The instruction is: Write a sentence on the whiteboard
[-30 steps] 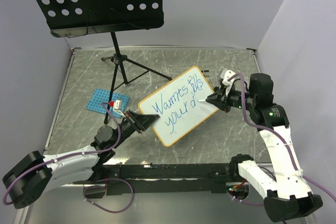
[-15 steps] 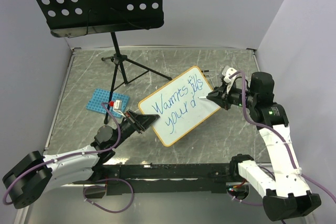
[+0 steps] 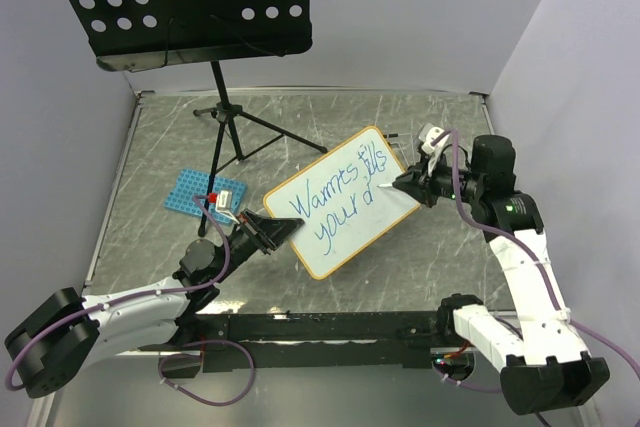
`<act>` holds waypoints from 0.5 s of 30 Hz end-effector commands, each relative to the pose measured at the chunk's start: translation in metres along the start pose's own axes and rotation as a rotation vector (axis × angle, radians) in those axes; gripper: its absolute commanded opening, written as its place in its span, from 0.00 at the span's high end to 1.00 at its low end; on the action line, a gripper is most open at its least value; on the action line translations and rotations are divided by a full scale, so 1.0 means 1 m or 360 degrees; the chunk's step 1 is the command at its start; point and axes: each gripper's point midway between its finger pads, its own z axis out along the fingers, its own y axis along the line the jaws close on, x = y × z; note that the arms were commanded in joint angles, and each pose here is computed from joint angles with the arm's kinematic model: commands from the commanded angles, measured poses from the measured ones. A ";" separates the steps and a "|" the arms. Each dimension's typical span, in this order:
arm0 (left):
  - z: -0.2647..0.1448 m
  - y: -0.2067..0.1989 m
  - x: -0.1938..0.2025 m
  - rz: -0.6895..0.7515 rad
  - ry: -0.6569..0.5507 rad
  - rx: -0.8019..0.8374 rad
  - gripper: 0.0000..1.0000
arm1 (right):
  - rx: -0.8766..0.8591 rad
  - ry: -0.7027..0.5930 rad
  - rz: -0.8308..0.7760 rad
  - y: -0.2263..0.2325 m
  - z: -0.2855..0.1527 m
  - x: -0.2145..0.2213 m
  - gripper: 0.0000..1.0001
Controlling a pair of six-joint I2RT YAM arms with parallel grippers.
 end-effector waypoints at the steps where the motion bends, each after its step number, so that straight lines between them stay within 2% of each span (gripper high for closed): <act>1: 0.005 -0.054 -0.029 -0.0020 -0.0155 0.0295 0.99 | 0.0002 -0.0004 0.0007 -0.006 0.006 0.003 1.00; 15: 0.007 -0.053 -0.027 -0.0026 -0.0144 0.0303 0.99 | -0.0125 -0.0024 0.0032 0.003 0.013 0.003 1.00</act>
